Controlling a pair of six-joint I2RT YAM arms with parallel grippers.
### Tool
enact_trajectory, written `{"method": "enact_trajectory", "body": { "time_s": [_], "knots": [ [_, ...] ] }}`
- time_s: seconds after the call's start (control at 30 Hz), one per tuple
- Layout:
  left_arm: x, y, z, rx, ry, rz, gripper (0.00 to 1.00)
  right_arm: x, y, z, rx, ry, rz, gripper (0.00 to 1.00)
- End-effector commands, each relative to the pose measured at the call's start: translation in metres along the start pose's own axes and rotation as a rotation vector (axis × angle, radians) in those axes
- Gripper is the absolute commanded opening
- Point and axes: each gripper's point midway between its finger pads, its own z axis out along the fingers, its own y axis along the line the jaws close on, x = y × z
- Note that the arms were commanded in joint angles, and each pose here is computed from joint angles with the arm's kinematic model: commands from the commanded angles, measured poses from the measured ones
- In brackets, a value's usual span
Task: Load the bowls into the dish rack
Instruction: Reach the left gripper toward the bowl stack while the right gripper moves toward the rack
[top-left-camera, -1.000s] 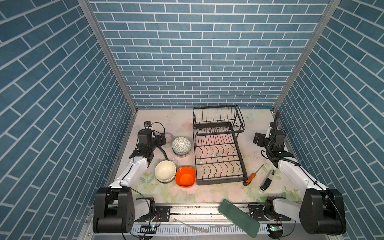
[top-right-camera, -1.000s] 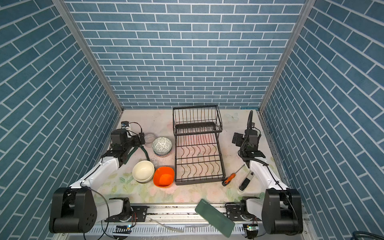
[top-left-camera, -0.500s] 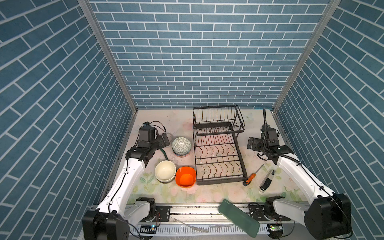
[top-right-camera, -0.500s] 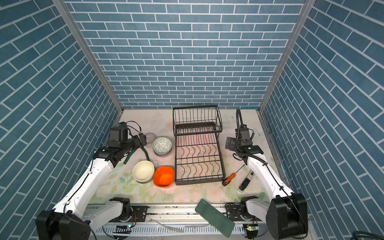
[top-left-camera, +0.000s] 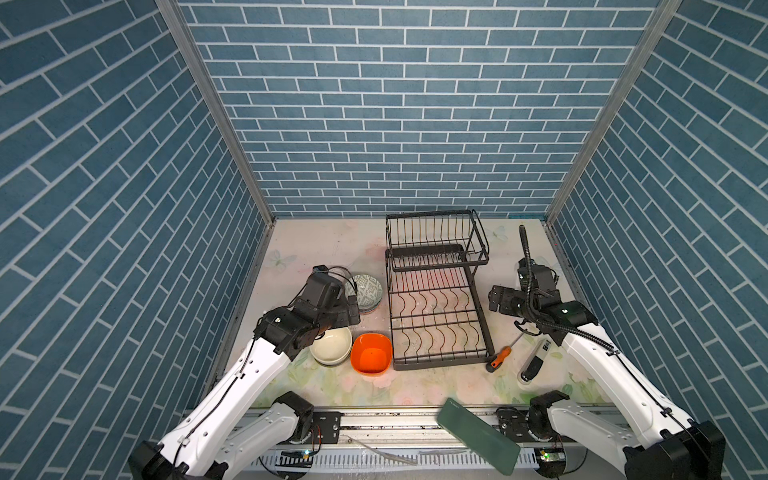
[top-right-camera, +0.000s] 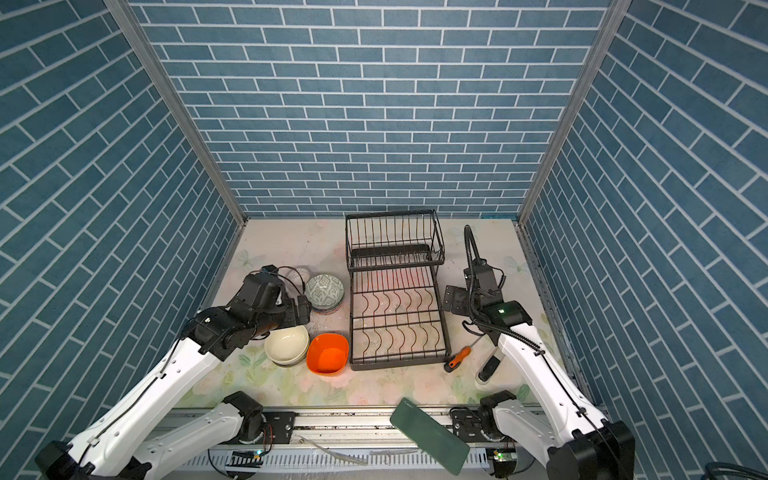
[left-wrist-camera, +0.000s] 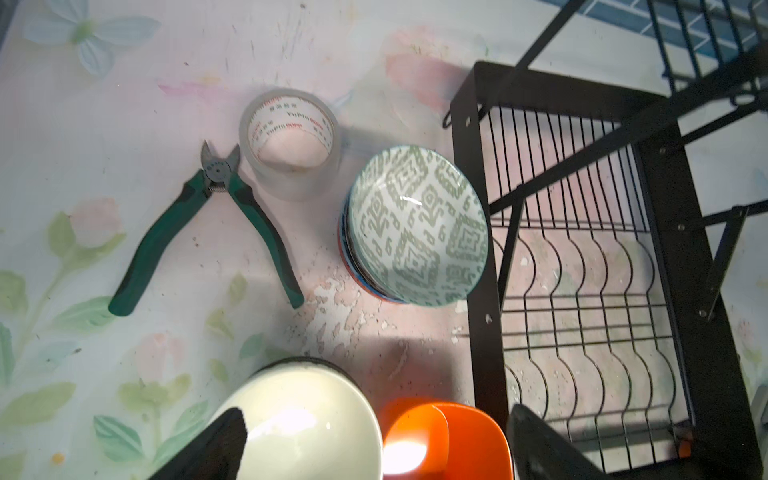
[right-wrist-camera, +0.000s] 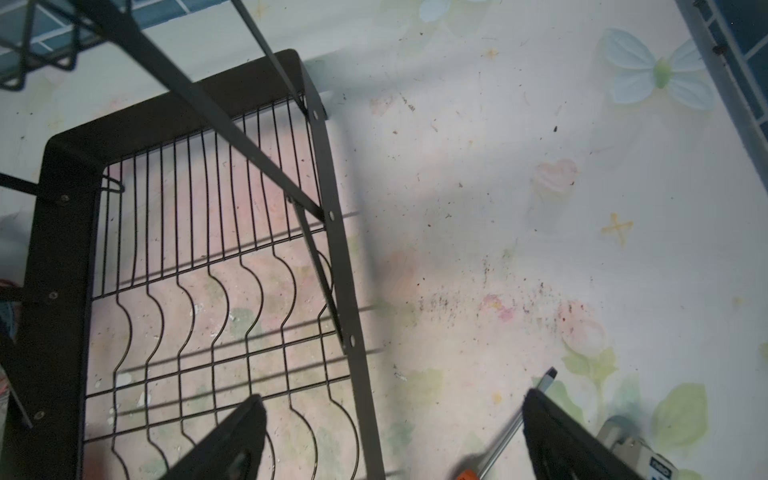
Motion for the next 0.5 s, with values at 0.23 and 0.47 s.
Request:
{"method": "enact_trajectory", "body": {
  "time_s": [0.23,0.47],
  "knots": [
    [0.036,0.001,-0.005,-0.092,0.065,0.043,1.0,0.012,0.022,-0.012,-0.061,0.03,0.026,0.94],
    [0.044,0.01,-0.005,-0.135,0.068,0.036,1.0,0.02,0.021,-0.009,-0.043,0.047,0.012,0.94]
  ]
}}
